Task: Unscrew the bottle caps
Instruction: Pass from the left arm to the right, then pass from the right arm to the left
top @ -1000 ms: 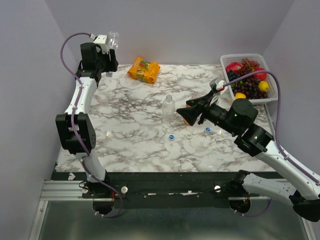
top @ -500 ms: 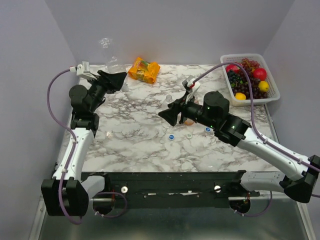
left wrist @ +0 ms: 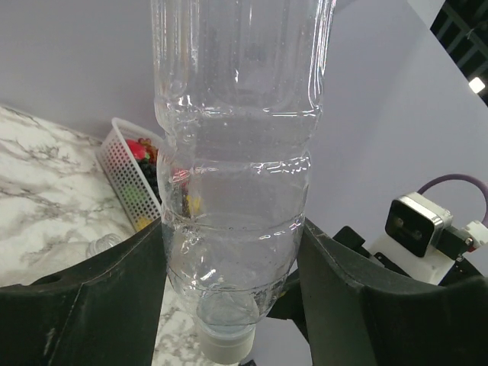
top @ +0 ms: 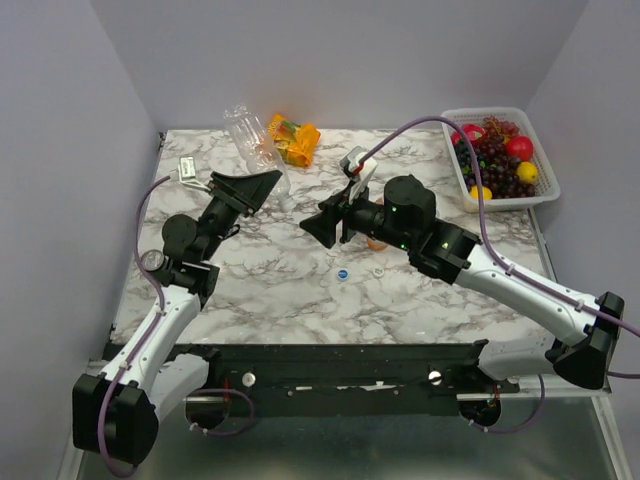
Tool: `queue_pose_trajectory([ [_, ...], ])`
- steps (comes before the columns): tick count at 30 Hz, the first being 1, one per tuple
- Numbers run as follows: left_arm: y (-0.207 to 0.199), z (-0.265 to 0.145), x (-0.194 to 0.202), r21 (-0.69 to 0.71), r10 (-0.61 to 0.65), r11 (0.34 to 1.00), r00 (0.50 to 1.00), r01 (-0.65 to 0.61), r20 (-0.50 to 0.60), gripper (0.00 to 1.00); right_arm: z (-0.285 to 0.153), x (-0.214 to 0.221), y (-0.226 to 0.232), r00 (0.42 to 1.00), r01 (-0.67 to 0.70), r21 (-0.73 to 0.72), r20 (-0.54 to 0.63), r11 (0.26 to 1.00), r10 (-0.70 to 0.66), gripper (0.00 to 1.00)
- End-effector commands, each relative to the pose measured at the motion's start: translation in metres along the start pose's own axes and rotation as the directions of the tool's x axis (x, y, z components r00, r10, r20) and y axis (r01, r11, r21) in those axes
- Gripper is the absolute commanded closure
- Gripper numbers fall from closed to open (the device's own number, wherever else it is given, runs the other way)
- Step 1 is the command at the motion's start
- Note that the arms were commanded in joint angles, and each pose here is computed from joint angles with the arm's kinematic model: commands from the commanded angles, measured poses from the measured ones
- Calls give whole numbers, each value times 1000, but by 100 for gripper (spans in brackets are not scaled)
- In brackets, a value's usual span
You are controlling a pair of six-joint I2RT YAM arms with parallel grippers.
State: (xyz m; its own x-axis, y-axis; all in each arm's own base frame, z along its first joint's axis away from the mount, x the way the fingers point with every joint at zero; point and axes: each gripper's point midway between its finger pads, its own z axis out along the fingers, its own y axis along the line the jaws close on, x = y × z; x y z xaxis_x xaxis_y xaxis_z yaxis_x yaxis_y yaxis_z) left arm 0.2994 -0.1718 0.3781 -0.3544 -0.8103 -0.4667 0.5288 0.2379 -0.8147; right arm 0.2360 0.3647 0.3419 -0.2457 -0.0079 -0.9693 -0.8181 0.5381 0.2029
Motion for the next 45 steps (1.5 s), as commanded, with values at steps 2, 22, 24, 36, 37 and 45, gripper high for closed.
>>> queue_pose_trajectory([
  [2, -23, 1, 1, 66, -50, 997, 998, 47, 36, 51, 8, -16, 8, 999, 25, -16, 34, 1000, -25, 31],
  [22, -41, 0, 44, 108, -53, 992, 997, 58, -49, 51, 26, -8, -4, 1000, 17, 48, -19, 999, -16, 79],
  [24, -42, -1, 47, 113, -49, 992, 997, 55, -56, 46, 27, -5, -10, 1000, 11, 82, -28, 997, -9, 90],
  [36, -41, -17, 58, 104, 275, 960, 946, -260, -173, 1, 5, -22, -42, 999, 45, 269, -12, 962, -43, 99],
  [37, -41, -19, 58, 100, 295, 955, 938, -281, -181, 1, 2, -24, -44, 999, 51, 280, -15, 959, -49, 99],
  [45, -47, -56, 35, 43, 578, 811, 788, -584, -213, 1, -41, -41, -58, 993, 116, 326, -67, 938, -99, 99],
])
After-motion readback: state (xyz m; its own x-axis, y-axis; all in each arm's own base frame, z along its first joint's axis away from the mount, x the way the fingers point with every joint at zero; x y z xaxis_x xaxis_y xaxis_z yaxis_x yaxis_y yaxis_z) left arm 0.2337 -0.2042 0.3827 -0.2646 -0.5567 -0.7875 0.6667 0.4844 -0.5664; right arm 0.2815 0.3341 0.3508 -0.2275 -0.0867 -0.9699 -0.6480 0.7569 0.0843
